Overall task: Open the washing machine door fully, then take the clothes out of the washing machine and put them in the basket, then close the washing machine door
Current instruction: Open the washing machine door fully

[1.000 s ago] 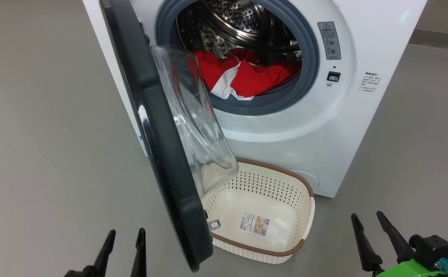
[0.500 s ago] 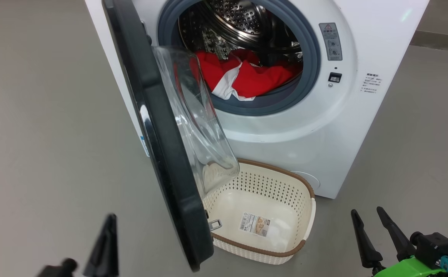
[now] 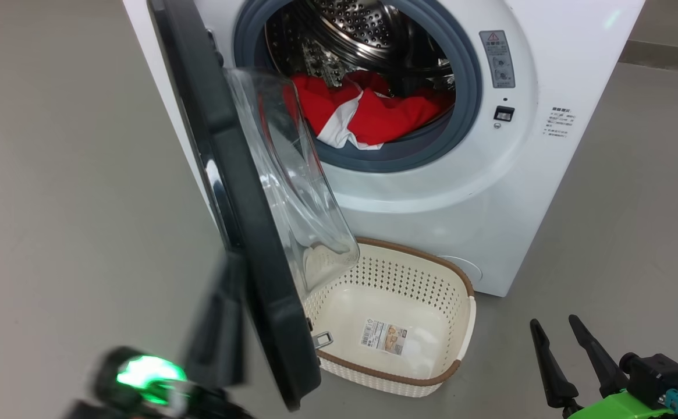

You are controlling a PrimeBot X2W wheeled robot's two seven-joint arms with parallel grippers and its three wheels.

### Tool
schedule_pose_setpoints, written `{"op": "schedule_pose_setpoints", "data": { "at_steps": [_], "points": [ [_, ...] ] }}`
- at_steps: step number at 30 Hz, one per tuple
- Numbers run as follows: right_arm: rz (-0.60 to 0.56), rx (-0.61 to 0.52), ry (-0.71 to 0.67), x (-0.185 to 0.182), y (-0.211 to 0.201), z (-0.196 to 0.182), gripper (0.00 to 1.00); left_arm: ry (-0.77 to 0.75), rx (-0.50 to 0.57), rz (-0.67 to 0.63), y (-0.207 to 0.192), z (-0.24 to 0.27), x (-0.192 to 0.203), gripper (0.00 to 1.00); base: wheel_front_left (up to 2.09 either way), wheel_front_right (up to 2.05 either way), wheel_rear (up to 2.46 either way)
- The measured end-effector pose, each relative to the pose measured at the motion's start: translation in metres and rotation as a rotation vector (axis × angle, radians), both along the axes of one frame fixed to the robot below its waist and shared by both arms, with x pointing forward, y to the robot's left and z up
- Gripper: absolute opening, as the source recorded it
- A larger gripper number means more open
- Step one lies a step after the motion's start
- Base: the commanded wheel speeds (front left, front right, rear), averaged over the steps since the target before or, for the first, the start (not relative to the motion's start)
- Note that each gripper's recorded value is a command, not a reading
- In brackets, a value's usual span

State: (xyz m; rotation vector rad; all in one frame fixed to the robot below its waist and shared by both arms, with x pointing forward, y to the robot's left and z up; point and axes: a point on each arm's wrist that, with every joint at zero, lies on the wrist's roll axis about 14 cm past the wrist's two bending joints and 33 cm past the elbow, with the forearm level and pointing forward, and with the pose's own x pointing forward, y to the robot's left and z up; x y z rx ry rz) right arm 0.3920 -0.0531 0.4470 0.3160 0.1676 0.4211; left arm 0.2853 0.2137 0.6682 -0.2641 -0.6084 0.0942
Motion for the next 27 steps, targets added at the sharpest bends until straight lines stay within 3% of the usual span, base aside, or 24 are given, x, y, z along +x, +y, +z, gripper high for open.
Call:
{"op": "schedule_pose_setpoints", "data": {
  "at_steps": [4,9,18,27],
  "points": [
    [-0.001,0.0,0.002,-0.001,0.0,0.0,1.0,0.03,-0.023,-0.214,-0.057,-0.012,0.008,0.0,0.0,0.0,0.0],
    [0.008,0.004,0.007,-0.003,0.002,-0.002,1.0,0.176,-0.064,-0.327,-0.089,-0.058,0.018,0.0,0.0,0.0,0.0],
    [0.005,0.007,0.015,-0.002,0.002,-0.004,1.0,0.399,-0.127,-0.311,-0.084,-0.129,0.027,0.0,0.0,0.0,0.0],
    [0.013,0.011,0.004,0.0,0.005,0.0,1.0,0.451,-0.192,-0.236,-0.063,-0.146,0.027,0.0,0.0,0.0,0.0]
  ]
}}
